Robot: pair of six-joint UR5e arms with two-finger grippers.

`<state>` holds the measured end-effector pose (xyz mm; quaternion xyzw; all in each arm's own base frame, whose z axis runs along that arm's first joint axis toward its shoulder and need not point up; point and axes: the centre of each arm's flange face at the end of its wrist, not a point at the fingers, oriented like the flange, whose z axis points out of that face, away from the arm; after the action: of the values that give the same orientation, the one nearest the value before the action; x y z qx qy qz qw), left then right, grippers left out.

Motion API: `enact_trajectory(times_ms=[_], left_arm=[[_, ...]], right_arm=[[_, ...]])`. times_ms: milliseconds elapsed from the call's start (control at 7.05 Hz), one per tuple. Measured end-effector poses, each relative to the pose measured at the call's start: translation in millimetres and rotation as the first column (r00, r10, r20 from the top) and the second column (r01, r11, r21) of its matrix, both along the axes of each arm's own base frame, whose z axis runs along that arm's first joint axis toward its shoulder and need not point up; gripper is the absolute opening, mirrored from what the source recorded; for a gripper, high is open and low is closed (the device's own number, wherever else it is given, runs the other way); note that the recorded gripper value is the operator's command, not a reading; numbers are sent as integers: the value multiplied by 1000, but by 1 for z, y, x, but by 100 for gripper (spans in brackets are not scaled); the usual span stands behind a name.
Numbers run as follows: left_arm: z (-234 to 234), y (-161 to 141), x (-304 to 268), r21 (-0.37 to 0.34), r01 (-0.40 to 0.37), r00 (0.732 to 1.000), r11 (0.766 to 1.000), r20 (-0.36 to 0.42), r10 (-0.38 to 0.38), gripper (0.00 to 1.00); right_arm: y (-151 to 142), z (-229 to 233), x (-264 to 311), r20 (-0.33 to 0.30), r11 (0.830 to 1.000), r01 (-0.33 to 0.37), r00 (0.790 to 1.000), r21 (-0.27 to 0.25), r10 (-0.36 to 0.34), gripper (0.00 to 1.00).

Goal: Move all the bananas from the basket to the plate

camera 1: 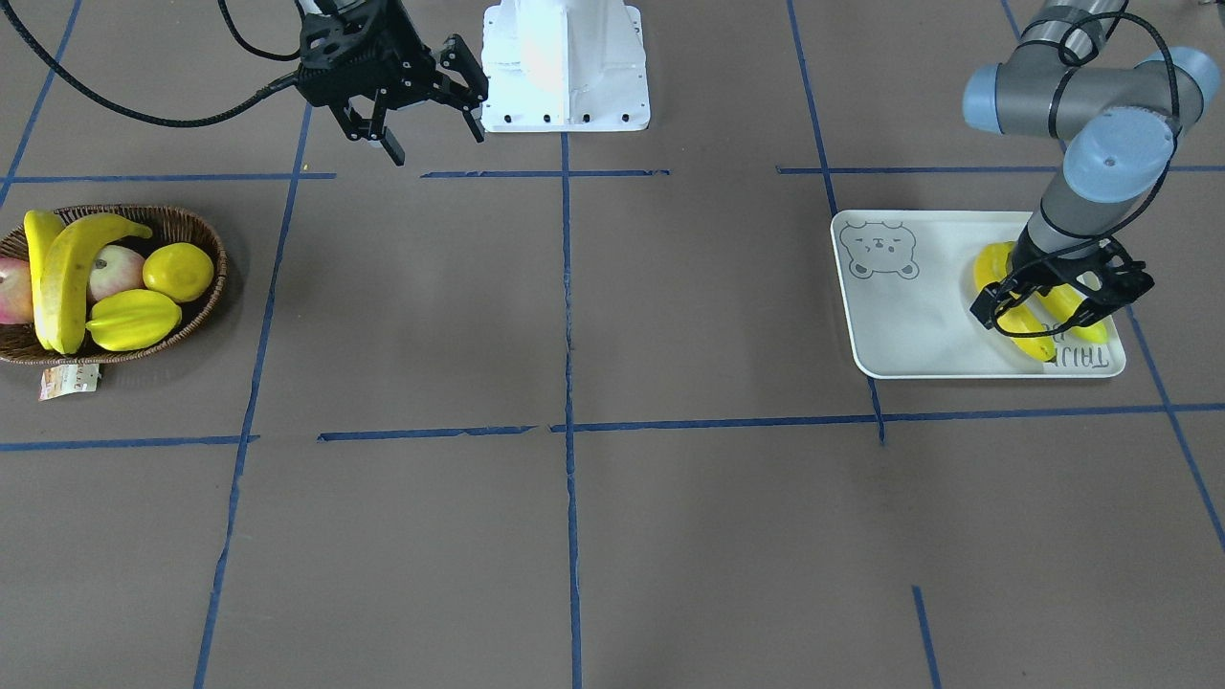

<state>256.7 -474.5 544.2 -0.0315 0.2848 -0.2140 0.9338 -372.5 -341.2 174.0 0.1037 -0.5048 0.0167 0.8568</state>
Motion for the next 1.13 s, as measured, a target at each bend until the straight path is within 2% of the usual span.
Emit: enact_trajectory(times_ms=[284, 709, 851, 1135], left_arm=[[-48, 4, -5, 66, 3, 998, 998, -59, 1, 100], [-107, 9, -3, 145, 3, 989, 989, -146, 19, 100], [-121, 9, 1, 154, -4, 984, 988, -175, 31, 100], [-144, 7, 5, 176, -5, 977, 984, -211, 42, 100]], right_arm=[[-3, 22, 18, -34, 1000, -21, 999, -17, 21, 100], [8, 79, 76, -116, 996, -62, 992, -62, 54, 100], [8, 94, 91, -140, 992, -91, 987, -92, 77, 100], [-4, 134, 130, -200, 968, -167, 971, -189, 129, 100]])
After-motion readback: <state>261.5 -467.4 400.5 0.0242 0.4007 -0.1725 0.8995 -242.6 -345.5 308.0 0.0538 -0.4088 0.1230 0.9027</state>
